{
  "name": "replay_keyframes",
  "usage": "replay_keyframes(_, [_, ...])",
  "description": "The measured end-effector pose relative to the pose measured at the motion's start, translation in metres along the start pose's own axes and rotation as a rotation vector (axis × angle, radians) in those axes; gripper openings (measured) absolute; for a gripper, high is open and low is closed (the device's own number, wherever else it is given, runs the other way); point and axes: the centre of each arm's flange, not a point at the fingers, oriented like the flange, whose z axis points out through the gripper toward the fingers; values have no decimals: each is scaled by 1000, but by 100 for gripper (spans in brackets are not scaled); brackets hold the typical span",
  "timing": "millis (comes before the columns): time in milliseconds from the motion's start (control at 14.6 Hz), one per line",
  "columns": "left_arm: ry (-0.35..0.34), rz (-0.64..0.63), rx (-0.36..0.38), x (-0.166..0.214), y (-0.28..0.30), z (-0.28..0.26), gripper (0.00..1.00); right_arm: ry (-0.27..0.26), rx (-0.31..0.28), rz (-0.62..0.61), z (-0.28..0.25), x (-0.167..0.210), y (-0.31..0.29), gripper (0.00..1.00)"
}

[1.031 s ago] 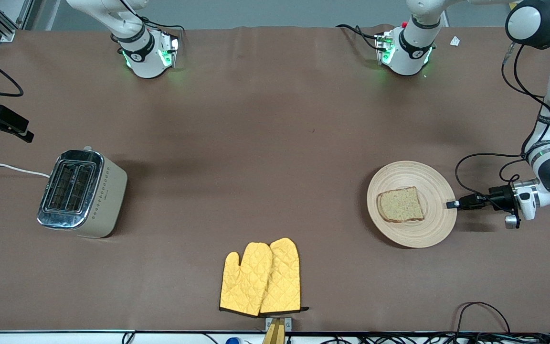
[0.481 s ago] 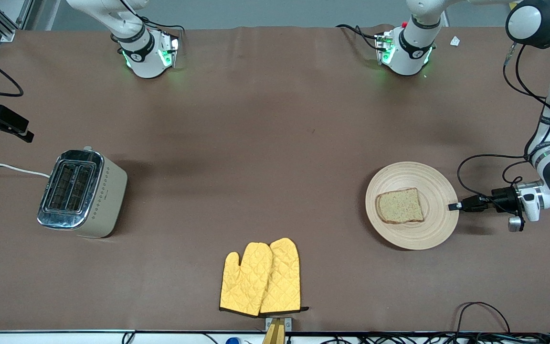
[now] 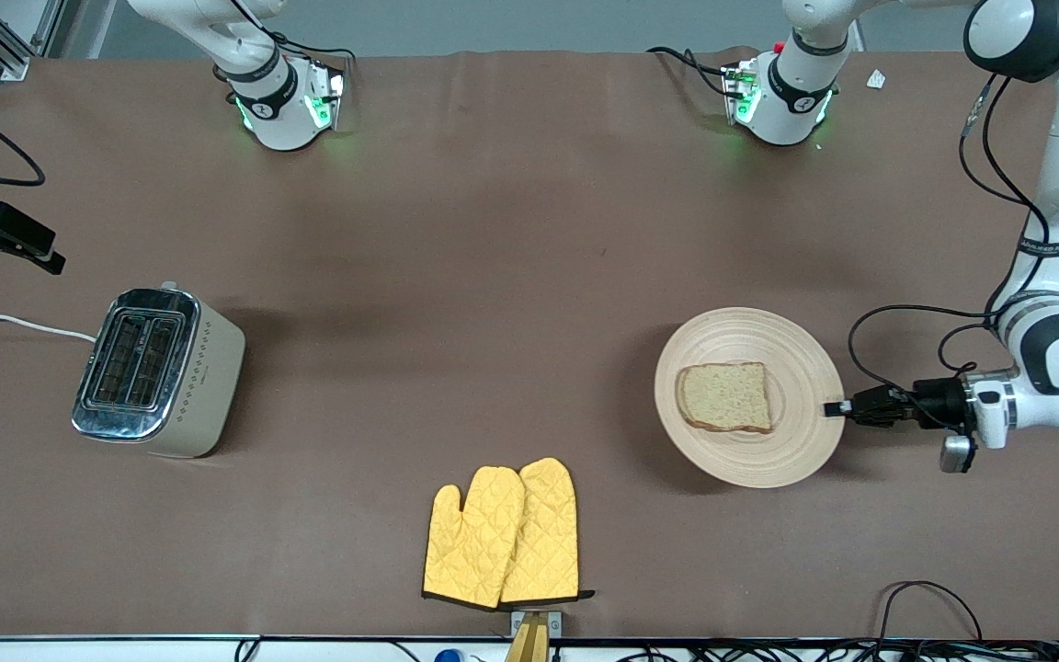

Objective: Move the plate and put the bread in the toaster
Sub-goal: 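Slide the plate with the left gripper toward the table center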

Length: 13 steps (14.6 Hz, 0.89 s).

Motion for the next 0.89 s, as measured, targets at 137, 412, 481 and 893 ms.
replay_keyframes(137, [-38,1,-18,10,21,35,9,0,0,0,0,0,0,100])
replay_keyframes(412, [-51,12,20,16,48,117,9,0,0,0,0,0,0,100])
replay_keyframes(481, [-42,9,34,14,53,137,9,0,0,0,0,0,0,100])
replay_keyframes(893, [-9,-40,56,1,92,249,9,0,0,0,0,0,0,100])
